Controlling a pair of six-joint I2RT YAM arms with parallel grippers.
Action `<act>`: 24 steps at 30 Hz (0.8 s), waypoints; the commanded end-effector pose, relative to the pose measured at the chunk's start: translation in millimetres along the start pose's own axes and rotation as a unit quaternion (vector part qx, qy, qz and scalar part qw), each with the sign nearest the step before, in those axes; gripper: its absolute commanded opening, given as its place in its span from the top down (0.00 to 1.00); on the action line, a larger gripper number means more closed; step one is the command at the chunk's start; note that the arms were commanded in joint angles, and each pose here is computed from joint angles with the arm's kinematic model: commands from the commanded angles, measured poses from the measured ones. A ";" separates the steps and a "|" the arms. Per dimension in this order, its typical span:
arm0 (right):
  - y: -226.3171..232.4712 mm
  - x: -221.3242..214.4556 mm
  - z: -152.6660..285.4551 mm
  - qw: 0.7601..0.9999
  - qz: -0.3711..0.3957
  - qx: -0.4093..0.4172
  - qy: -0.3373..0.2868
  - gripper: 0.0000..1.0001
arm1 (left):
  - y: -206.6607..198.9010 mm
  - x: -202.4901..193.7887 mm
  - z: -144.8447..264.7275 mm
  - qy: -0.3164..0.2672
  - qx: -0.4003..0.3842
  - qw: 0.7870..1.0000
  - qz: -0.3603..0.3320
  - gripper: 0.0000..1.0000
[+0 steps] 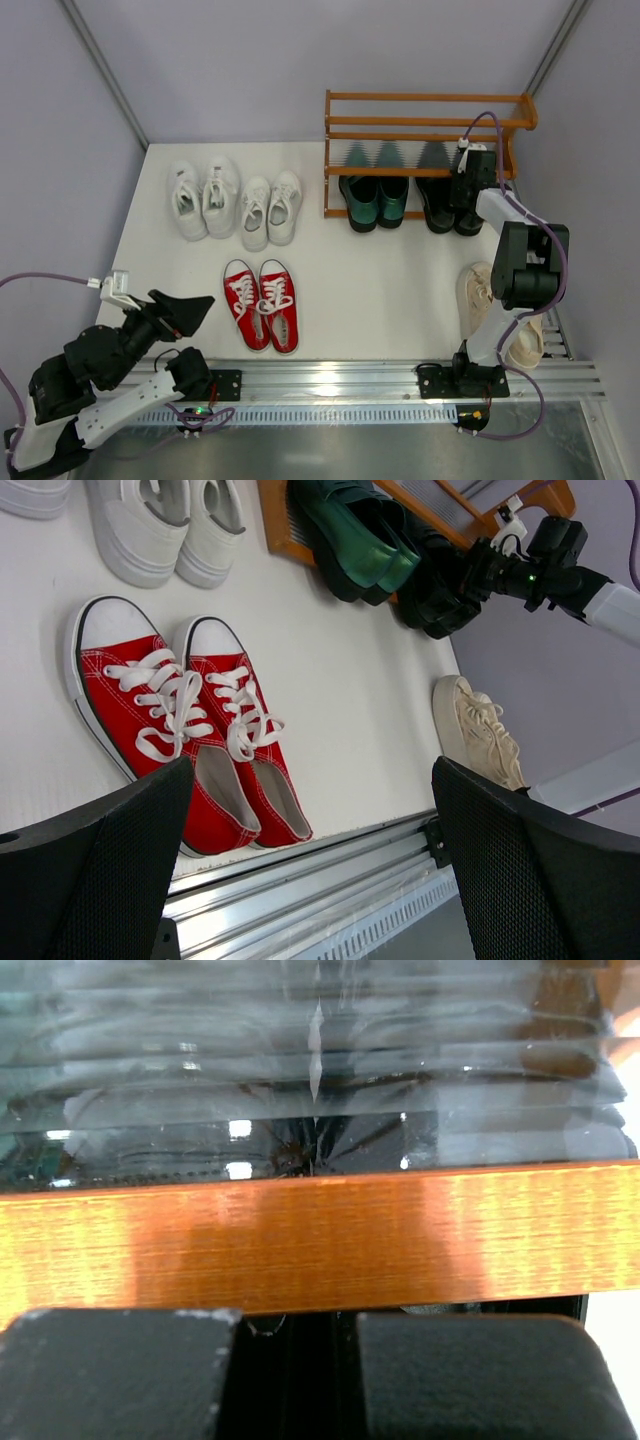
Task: Place and organize the shoes onto the shoe shelf
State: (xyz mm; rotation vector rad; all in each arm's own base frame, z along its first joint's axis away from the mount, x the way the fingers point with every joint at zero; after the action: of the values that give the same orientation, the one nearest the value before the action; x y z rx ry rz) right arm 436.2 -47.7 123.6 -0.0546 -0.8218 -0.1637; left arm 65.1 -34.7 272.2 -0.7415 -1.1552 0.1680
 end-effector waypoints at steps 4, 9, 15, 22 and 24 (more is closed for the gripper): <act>-0.5 83.6 10.8 0.989 -0.011 -0.003 -0.150 0.96 | 2.1 4.4 3.6 -0.009 0.003 1.000 0.009 0.00; -1.5 76.1 9.3 0.992 -0.017 -0.008 -0.128 0.67 | 2.0 5.1 4.4 -0.010 0.002 1.000 0.010 0.00; 0.1 76.2 12.9 0.992 -0.020 -0.002 -0.124 0.47 | 3.7 4.4 5.2 -0.010 0.004 1.000 0.011 0.00; 1.7 70.9 27.3 0.992 -0.031 0.005 -0.122 0.35 | 4.6 4.9 5.8 -0.012 0.005 1.000 0.012 0.01; 2.4 65.8 35.5 0.991 -0.047 0.007 -0.122 0.35 | 4.4 4.8 5.8 -0.012 0.004 1.000 0.012 0.00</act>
State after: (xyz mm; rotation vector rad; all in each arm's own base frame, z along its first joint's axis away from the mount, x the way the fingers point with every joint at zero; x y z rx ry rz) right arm 452.7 -52.7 148.8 -0.0582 -0.9105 -0.1989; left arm 63.8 -32.2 269.8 -0.7404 -1.1502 0.1780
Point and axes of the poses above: each gripper's point midway between its finger pads, its own z axis back along the fingers, its own y axis along the line the jaws close on, x = y × z, the point moved 5 cm from there along z, back along the fingers, and after that the axes turned 5 degrees about -z, right-handed, at the moved point
